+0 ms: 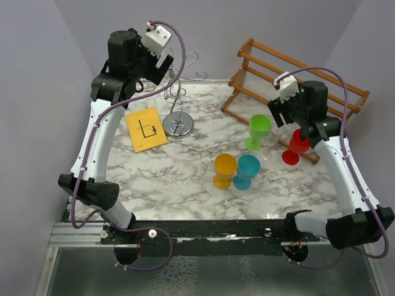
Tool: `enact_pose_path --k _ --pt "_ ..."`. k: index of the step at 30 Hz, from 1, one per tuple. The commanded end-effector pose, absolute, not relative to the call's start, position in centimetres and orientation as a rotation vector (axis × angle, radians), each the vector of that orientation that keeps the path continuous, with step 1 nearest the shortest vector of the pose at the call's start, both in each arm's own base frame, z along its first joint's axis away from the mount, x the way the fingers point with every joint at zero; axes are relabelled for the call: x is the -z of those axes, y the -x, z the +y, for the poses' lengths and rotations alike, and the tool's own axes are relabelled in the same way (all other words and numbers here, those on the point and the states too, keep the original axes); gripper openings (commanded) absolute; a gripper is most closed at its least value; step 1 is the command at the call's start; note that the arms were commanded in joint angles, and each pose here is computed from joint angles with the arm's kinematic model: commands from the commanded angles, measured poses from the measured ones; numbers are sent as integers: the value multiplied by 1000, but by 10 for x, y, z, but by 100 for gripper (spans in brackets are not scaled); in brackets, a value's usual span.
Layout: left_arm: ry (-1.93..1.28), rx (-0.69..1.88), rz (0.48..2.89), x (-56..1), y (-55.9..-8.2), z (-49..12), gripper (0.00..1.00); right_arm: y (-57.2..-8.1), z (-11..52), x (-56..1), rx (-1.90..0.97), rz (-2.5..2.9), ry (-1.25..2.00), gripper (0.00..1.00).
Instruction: Place the wine glass upside down on the wine glass rack
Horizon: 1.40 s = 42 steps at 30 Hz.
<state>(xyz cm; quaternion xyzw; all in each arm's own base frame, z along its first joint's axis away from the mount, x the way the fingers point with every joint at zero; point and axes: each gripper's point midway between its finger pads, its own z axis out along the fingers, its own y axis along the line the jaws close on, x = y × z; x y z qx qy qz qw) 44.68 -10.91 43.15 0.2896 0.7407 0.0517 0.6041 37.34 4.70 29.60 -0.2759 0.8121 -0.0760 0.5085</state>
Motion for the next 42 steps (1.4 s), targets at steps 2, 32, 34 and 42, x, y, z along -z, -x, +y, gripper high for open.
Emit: enact_pose_path --k 2,32,34,42 --pt "-653 -59 1724 -433 -447 -118 96 -358 27 -264 190 2060 610 67" --pt "-661 -51 1742 -431 -454 -128 97 -352 38 -209 35 2240 689 10" --pt "-664 -59 1744 -430 -454 -128 97 -350 38 -211 35 2236 691 3" --pt "-677 -84 1746 -427 -455 -125 97 -323 29 -222 94 2228 752 2"
